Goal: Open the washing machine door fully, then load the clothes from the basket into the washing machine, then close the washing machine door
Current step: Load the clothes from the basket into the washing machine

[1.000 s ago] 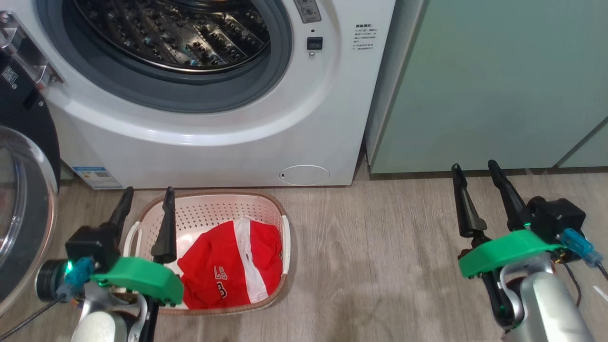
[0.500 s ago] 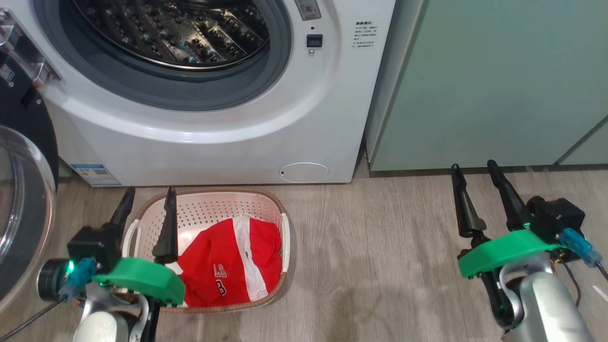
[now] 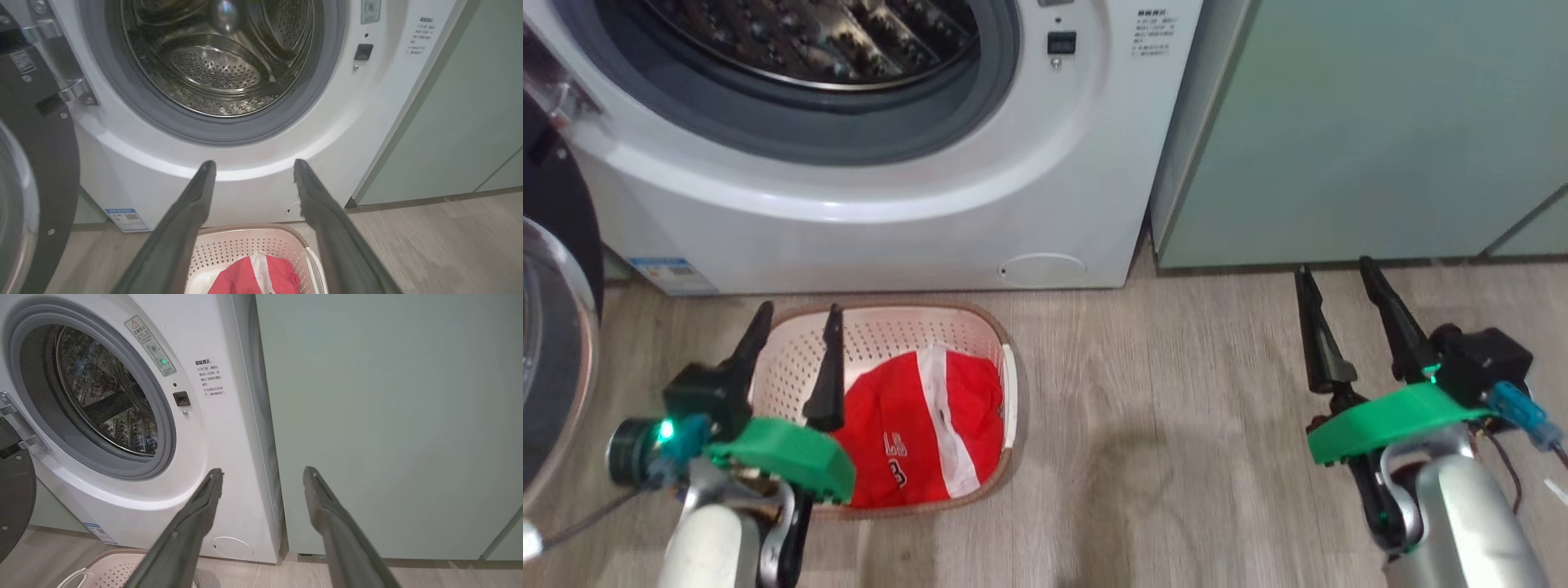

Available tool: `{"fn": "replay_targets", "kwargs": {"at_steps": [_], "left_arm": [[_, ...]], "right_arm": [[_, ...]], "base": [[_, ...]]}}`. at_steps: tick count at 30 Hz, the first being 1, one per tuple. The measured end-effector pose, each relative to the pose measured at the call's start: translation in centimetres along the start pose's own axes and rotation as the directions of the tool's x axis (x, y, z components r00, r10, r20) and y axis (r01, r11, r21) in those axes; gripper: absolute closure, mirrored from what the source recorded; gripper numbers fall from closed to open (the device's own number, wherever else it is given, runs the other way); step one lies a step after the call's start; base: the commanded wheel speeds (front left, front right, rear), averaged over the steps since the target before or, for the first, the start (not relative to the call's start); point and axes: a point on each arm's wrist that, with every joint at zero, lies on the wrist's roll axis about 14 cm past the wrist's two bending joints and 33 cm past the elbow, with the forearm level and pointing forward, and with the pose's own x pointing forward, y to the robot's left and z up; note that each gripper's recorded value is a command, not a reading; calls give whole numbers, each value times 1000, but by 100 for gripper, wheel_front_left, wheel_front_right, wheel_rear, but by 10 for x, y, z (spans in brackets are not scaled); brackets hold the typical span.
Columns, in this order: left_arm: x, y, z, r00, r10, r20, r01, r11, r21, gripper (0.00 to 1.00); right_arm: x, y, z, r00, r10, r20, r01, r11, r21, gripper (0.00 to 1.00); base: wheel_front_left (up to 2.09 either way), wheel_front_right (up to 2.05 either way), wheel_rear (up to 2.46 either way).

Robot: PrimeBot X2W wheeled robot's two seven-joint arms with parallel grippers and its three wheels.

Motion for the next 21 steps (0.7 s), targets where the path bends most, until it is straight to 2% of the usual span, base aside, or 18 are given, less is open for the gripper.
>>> {"fn": "replay_targets", "kwargs": {"at_steps": [7,10,15,17,18,21], "left_arm": [[31,-8,-59,985,-36,-169,28,998,-50,0],[42,-13,-91,963,-54,-262,25,993,-111,0],[59,-18,-148,900,-89,-427,43,992,-116,0],[62,-19,-174,858,-103,-502,51,992,-115,0],[62,-19,-174,858,-103,-502,51,992,-115,0],[64,-18,-210,795,-111,-596,53,992,-114,0]], "right_arm": [[22,2,-7,1000,13,-11,-13,1000,-3,0],[30,3,-18,999,20,-34,-20,1000,-2,0],[50,4,-34,998,34,-60,-34,999,2,0],[58,2,-43,997,35,-73,-35,999,1,0],[58,2,-43,997,35,-73,-35,999,1,0],[66,-3,-57,995,25,-93,-25,1000,3,0]], "base": [[0,0,0],[0,0,0],[0,0,0],[0,0,0],[0,0,0],[0,0,0]]}}
